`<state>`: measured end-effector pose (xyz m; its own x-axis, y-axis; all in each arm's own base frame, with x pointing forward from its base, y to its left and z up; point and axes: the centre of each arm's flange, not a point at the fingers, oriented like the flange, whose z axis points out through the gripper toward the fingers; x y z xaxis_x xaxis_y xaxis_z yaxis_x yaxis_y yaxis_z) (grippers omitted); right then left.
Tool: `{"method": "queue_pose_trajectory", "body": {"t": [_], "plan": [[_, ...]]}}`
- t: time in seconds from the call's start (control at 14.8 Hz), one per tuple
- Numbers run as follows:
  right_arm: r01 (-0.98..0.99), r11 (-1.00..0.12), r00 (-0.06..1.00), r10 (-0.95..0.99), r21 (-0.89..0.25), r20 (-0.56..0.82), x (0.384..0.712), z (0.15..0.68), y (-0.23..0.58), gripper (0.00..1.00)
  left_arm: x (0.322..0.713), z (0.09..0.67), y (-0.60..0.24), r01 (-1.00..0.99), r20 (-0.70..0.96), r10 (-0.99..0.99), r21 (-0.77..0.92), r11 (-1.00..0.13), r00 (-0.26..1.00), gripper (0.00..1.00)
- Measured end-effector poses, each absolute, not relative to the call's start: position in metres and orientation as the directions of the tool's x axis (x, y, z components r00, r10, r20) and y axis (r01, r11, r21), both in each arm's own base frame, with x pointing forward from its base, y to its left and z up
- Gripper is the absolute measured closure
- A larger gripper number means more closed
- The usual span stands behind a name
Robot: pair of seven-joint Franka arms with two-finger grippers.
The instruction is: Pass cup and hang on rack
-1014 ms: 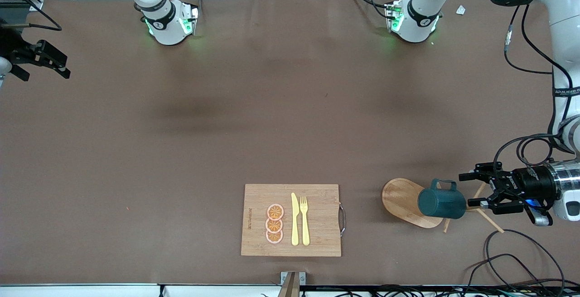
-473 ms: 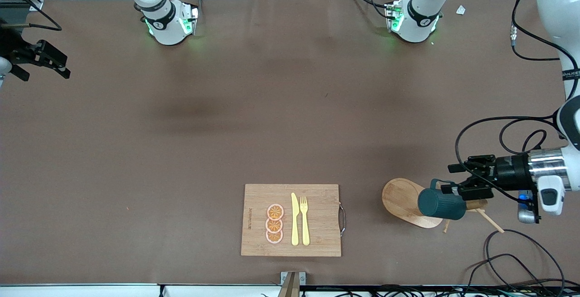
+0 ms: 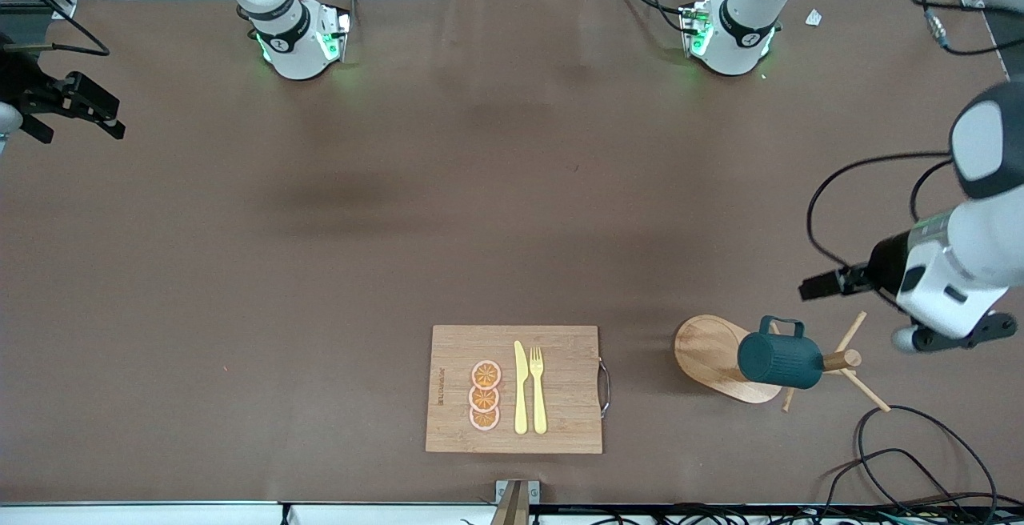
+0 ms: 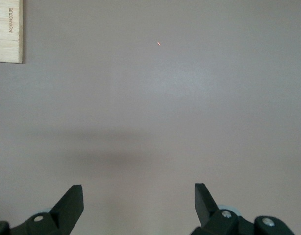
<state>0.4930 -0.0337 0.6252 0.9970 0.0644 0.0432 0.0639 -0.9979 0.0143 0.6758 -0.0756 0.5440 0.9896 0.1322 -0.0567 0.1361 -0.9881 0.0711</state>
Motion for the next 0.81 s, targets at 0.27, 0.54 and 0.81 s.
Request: {"method": "queue_pose_trajectory", "body": {"t": [0.27,0.54,0.81], "plan": [[0.063,-0.998,0.997,0.063,0.014,0.044,0.493,0.626,-0.034,0.00,0.620,0.623,-0.076,0.098,-0.058,0.097,0.023,-0.995,0.994,0.00],[0.063,-0.998,0.997,0.064,0.014,0.043,0.493,0.626,-0.034,0.00,0.571,0.644,-0.076,0.080,-0.056,0.081,-0.016,-0.997,0.995,0.00],[0.063,-0.998,0.997,0.064,0.014,0.044,0.493,0.626,-0.034,0.00,0.535,0.647,-0.069,0.071,-0.053,0.073,-0.032,-0.997,0.996,0.00]]}}
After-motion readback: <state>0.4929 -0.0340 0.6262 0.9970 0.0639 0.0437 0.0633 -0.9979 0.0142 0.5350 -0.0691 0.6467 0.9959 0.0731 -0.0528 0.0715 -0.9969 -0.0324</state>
